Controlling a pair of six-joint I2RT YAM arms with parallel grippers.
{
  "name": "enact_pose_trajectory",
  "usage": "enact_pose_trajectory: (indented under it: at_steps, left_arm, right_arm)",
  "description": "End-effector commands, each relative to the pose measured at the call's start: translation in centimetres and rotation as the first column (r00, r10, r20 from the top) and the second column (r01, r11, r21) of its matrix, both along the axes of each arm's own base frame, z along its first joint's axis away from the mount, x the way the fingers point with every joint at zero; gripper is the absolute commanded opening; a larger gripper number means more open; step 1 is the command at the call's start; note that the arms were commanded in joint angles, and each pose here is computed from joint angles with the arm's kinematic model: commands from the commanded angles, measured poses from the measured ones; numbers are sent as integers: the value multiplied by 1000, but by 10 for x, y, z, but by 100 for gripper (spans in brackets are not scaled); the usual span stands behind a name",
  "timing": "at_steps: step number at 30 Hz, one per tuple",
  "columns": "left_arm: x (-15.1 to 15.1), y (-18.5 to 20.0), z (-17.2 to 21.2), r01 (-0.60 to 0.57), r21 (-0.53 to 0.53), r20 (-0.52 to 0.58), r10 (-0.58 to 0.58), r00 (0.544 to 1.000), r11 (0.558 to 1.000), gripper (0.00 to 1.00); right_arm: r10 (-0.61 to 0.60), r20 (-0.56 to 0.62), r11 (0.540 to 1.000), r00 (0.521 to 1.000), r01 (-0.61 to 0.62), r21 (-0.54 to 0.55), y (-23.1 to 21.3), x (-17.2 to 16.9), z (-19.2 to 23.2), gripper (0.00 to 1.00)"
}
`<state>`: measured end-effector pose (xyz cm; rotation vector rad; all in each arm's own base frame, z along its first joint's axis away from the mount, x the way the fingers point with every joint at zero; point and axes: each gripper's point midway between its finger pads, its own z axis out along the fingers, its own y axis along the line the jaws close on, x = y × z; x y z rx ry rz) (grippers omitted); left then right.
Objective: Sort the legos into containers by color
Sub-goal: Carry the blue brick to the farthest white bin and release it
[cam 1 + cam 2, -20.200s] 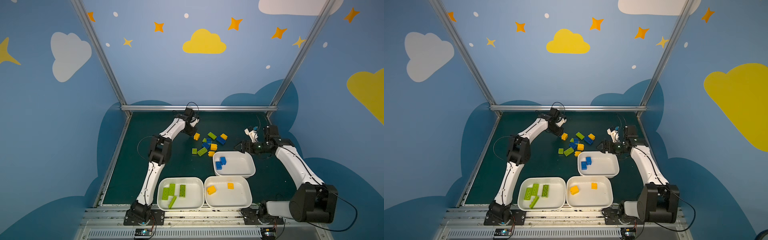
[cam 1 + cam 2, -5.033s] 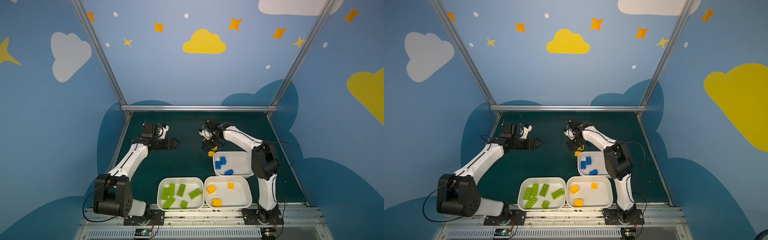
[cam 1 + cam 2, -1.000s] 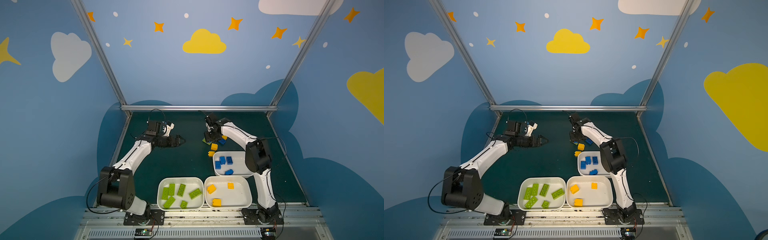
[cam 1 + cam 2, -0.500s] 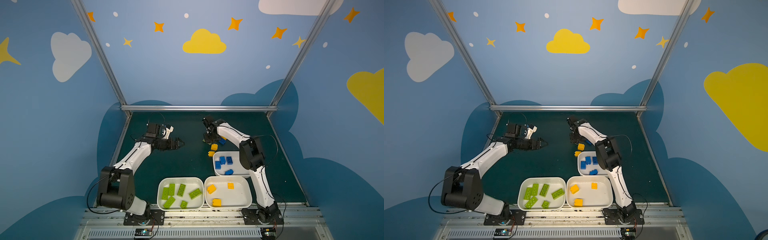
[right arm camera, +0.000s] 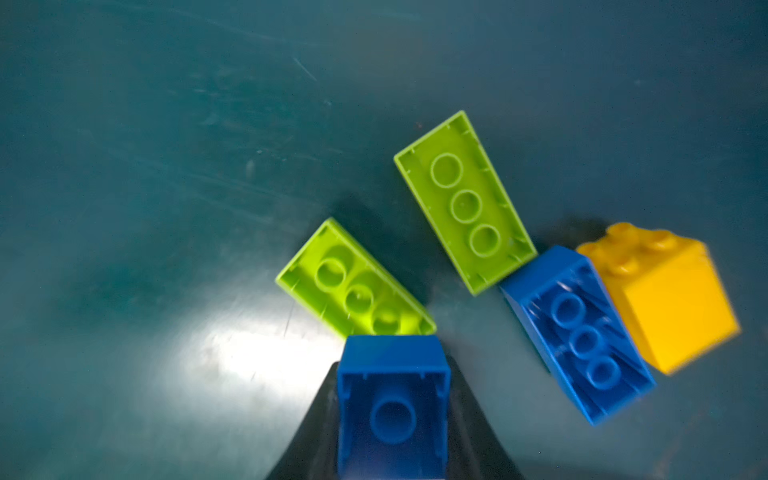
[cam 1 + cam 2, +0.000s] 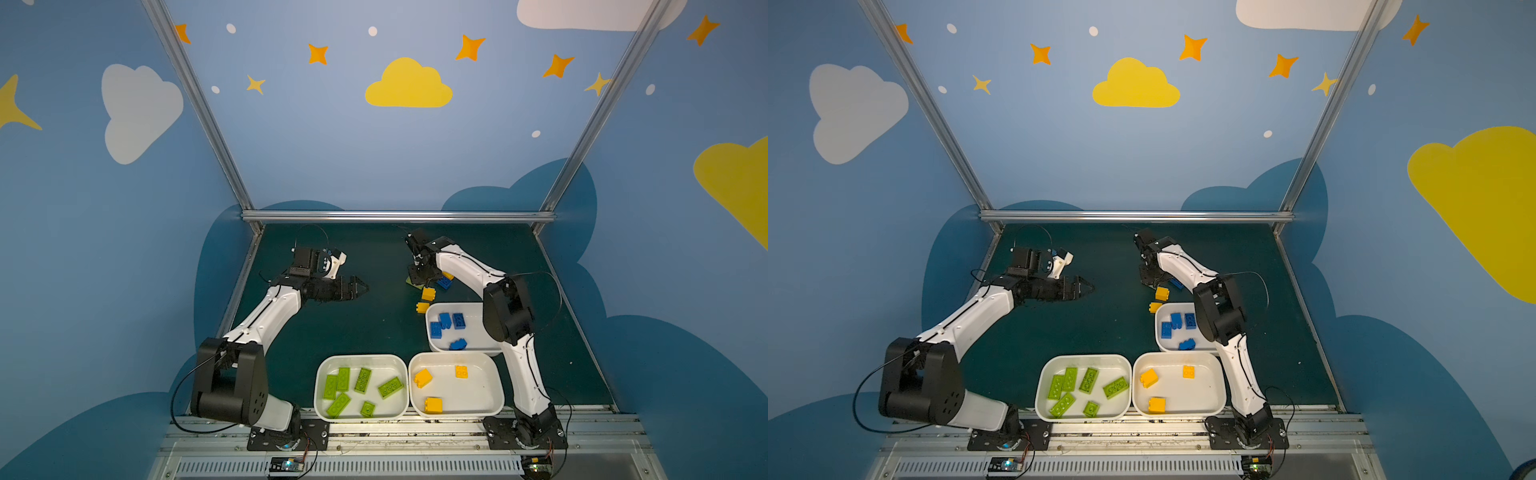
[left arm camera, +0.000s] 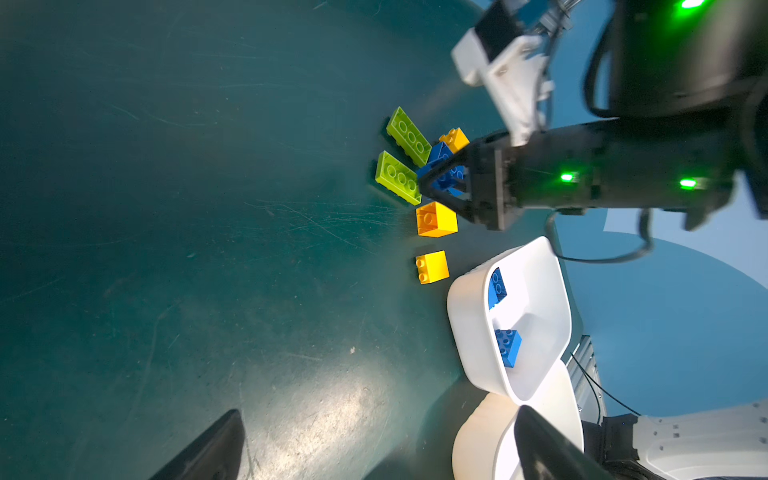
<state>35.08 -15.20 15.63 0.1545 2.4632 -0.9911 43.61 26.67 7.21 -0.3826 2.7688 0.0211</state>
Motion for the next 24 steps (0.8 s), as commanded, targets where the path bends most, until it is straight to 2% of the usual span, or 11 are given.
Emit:
enact_pose_trajectory:
  at_steps: [1,8,12,16,20,24]
  left_arm:
    - [-1,1,7,6,1,17,-6,1000,1000,99]
    - [2,-4,11,11,-36,13,-11,1000,999,99]
    - [3,-8,15,13,-61,13,-13,1000,998,99]
    - [5,-11,14,13,-77,3,-13,1000,997,100]
    - [6,-12,15,17,-69,-1,-17,1000,997,99]
    - [7,-13,18,18,-64,0,-18,1000,998,99]
  right_arm:
    - [4,75,998,997,-8,56,-14,-9,56,26]
    - [-51,34,996,998,49,79,-73,-65,81,27]
    - [-73,-52,990,996,79,121,-100,-113,75,27]
    - [8,-134,978,991,21,209,-97,-155,60,27]
    - [72,-152,955,986,-25,294,-85,-176,44,26]
    - [85,-221,957,972,-18,290,-83,-191,20,26]
